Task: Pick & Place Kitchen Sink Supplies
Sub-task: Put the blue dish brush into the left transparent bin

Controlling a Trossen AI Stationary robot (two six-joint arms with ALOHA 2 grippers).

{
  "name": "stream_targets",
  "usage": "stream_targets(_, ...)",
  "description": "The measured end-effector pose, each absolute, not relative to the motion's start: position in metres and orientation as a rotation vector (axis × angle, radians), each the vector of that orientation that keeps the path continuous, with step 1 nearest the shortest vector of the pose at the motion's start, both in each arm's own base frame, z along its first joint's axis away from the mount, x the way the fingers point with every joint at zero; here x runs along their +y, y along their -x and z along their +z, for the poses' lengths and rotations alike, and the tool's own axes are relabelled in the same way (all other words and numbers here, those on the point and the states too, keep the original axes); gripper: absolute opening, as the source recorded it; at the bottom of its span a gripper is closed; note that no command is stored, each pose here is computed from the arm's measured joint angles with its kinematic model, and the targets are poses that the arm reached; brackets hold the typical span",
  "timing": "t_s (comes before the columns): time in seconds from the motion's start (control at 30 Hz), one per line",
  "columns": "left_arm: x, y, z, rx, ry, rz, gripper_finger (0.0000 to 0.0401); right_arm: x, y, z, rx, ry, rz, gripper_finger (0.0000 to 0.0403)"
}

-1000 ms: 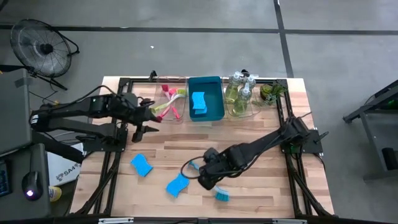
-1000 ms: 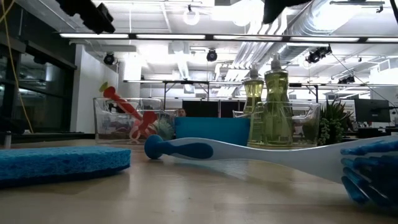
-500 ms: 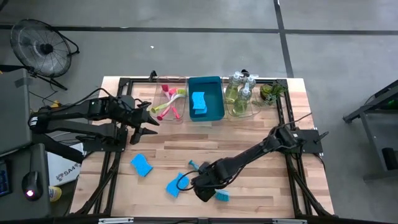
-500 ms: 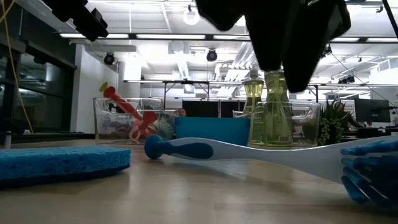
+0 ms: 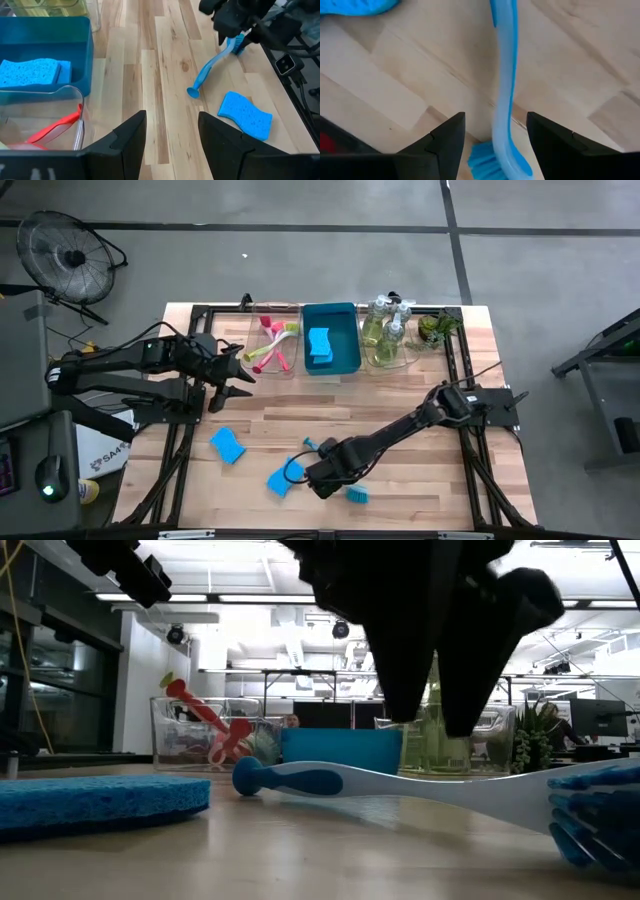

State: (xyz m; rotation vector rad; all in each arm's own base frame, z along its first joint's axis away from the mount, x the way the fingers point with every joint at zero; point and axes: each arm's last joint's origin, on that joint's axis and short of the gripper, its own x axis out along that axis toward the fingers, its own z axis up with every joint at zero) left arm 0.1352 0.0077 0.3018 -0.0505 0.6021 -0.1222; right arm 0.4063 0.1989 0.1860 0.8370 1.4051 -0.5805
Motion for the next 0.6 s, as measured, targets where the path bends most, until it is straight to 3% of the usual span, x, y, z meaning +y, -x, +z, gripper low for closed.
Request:
stream_targets(0.27,0.008,-0.135,0.302,0.603,0.051,-0.122,0.0176,0.199,-0.402,0.148,1.434,-0.912,-0.564,0.0206)
stream_targets(0.6,0.008,-0.135,0.302,0.603,0.051,-0.122,0.0176,0.202,-0.399,0.142,1.443,-0.906,-0.504,0.0206)
